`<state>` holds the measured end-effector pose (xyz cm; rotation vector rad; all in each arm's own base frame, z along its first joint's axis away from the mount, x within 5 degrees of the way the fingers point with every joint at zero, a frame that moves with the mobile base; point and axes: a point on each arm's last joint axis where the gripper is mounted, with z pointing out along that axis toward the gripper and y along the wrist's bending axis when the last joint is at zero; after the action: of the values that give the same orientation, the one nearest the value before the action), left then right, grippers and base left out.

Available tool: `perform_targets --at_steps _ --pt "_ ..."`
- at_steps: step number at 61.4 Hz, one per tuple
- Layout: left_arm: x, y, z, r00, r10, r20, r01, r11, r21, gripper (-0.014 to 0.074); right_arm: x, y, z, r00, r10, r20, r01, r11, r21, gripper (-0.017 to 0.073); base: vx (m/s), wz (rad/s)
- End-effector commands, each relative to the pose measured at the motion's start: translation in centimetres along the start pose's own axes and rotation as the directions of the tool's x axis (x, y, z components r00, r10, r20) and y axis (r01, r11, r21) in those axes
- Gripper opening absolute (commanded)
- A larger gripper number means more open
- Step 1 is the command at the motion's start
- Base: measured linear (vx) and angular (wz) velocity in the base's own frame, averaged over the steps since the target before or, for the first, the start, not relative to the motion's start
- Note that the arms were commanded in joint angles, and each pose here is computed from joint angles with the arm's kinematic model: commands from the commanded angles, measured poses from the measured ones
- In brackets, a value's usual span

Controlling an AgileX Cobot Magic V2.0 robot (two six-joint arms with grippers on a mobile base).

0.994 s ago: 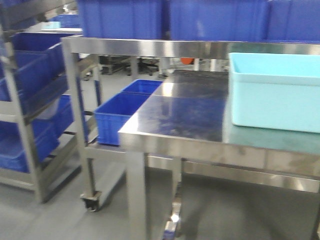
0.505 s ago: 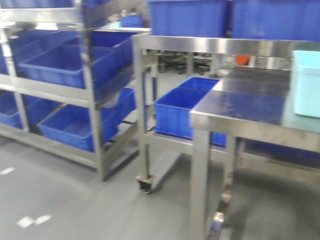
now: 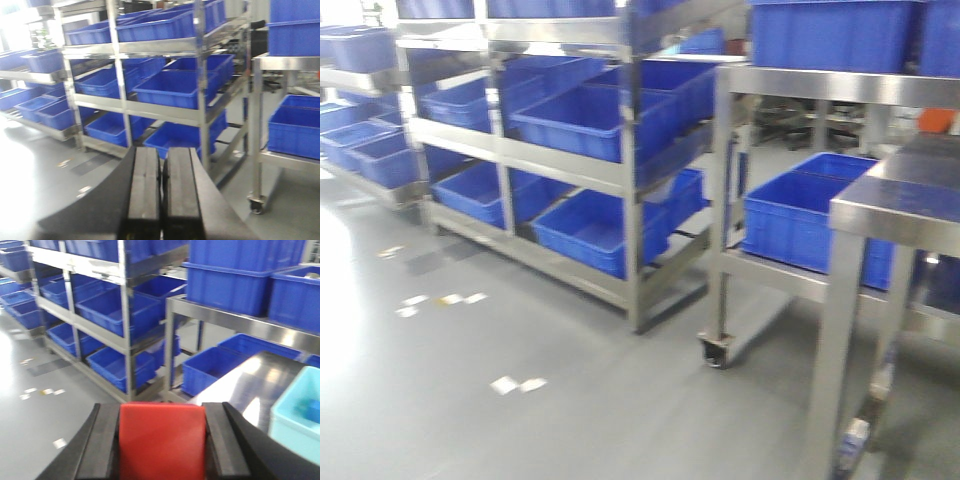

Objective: Pick red cube and place on left shelf
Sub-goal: 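Drive the base away from the table holding the red cube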

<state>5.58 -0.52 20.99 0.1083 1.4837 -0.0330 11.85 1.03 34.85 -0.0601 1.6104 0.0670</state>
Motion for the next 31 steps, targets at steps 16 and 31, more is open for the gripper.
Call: perform_targets --at_steps 16,31 --pt "0.04 0.1 0.07 0.998 -0.01 0.055 0.01 1.0 -0.014 0.0106 -1.75 0.06 -0.2 0.993 -0.014 0.114 0.015 1.0 -0.007 0.0057 -0.21 0.44" --pt "0.04 0.1 0.07 0.998 -0.01 0.055 0.01 1.0 -0.014 0.0106 -1.75 0.06 -0.2 0.993 -0.014 0.114 0.015 1.0 -0.007 0.0057 -0.23 0.47"
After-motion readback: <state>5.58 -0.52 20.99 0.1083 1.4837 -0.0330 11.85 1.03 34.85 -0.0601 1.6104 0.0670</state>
